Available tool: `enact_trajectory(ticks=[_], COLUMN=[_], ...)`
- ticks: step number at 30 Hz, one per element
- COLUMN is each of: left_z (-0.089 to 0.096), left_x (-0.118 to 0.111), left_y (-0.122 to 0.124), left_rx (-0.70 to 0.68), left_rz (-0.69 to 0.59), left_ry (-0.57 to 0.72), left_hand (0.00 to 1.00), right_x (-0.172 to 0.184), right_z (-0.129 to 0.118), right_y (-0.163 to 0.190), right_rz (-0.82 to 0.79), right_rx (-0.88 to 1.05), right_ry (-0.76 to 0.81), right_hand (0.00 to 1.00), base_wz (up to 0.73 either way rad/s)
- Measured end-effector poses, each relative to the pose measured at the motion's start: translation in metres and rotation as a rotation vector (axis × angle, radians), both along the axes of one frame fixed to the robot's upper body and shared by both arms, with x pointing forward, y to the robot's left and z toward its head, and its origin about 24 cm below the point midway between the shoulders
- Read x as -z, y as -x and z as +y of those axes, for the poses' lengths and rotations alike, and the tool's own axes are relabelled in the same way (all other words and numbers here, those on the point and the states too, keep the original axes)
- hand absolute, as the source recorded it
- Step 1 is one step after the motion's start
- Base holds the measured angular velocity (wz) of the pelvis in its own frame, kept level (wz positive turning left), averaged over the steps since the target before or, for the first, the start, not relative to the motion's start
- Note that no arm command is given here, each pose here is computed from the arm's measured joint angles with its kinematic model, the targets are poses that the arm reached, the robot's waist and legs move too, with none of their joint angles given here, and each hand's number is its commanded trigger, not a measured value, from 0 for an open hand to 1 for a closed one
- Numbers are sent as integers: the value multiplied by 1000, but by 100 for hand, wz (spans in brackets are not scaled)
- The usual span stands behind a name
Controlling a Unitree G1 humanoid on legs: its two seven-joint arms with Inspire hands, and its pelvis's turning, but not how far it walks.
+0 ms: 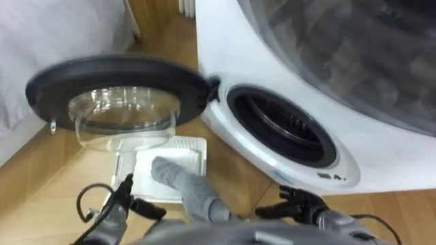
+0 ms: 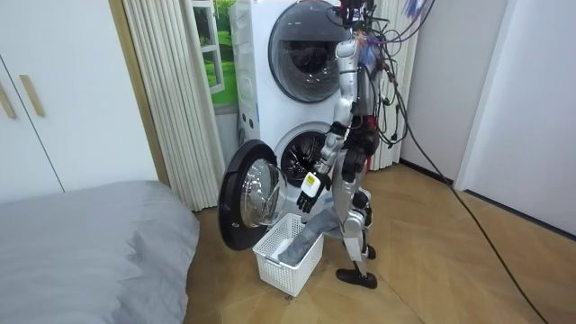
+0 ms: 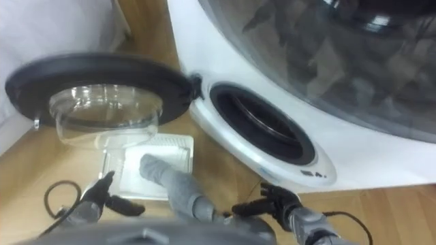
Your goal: Put towel into washing machine
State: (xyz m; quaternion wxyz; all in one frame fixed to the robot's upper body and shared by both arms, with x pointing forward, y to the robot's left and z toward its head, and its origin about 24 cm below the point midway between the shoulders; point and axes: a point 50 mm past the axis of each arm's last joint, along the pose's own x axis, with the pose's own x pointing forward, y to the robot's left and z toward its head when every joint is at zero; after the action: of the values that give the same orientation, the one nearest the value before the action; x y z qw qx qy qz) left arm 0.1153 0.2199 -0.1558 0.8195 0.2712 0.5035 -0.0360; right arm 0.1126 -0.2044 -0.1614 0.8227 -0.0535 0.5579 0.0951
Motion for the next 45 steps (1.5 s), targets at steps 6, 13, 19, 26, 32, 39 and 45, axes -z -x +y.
enact_trajectory(ticks=[6,13,19,26,32,39,45], left_z=[-13,-25,-38,-52,-60,-72,-72], left_x=[-13,-42,-72,-89,-104,-122,-121], left_y=[-49,-112,-154,-174,-187,-200,-199], left_rx=[204,354,541,645,757,874,930], left_rz=[-73,-211,-346,-460,-558,-671,-672], left_ry=[-71,-134,-258,-321,-399,-493,-516], left_hand=[0,0,0,0,0,0,0], right_x=[-12,-31,-46,-60,-75,-91,-95], right_z=[5,11,18,24,31,36,47], right_y=[-43,-88,-113,-133,-151,-165,-168], right_rz=[-85,-228,-331,-427,-523,-614,-628], right_rx=[-95,-152,-117,-48,-37,-7,-41], right_ry=[55,116,81,17,-28,-119,-165], right_hand=[0,0,0,0,0,0,0], base_wz=[1,-3,5,4,-1,-7,-1])
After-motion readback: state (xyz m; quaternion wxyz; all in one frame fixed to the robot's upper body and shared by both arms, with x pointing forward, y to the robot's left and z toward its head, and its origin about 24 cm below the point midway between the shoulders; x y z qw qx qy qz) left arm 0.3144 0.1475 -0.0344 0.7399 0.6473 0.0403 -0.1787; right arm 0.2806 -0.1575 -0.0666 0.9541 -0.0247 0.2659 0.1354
